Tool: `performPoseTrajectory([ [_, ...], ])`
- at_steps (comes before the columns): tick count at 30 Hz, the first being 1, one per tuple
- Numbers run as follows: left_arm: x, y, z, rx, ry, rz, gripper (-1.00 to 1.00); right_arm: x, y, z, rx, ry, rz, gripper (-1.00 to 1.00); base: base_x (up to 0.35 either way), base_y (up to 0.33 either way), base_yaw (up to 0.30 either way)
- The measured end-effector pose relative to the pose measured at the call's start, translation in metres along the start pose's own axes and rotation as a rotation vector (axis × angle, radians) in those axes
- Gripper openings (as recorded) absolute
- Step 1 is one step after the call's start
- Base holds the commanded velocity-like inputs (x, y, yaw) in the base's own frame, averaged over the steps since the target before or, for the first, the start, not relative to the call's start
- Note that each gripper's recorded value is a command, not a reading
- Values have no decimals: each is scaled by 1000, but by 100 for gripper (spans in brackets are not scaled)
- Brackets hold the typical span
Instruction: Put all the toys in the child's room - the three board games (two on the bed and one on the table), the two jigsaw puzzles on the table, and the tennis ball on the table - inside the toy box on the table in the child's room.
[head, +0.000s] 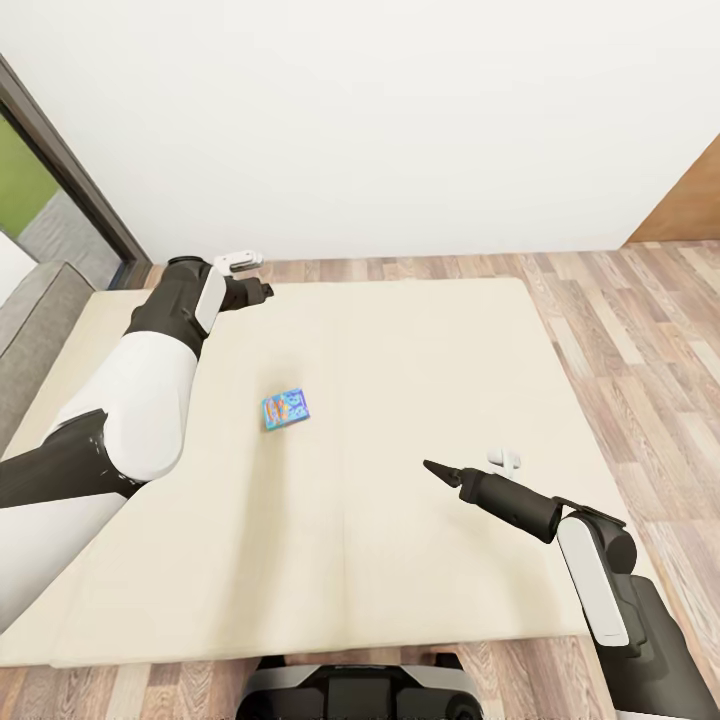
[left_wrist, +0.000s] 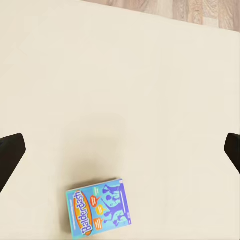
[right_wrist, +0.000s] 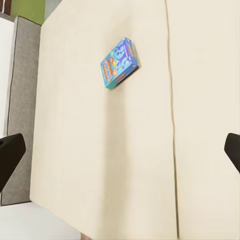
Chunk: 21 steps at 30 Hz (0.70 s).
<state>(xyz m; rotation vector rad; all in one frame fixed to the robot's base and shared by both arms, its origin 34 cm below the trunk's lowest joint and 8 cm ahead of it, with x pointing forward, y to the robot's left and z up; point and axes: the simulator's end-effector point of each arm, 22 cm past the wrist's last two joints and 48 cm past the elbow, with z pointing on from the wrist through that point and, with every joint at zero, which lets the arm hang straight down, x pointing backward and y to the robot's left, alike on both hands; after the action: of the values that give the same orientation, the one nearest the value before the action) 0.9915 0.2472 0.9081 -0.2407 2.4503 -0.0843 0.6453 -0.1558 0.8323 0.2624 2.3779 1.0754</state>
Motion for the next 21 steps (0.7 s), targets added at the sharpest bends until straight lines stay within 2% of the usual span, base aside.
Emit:
performPoseTrajectory([
  [7,6,1,7,-5,9,0,100,4,-4,2,4,7,8,100,0,0,0],
  [16,16,13,16,-58,20,-1,100,9,-10,5,9,17,17,100,0,0,0],
  [21,21,15,21,-66,27,0,100,12,-13,7,12,23,23,100,0,0,0],
])
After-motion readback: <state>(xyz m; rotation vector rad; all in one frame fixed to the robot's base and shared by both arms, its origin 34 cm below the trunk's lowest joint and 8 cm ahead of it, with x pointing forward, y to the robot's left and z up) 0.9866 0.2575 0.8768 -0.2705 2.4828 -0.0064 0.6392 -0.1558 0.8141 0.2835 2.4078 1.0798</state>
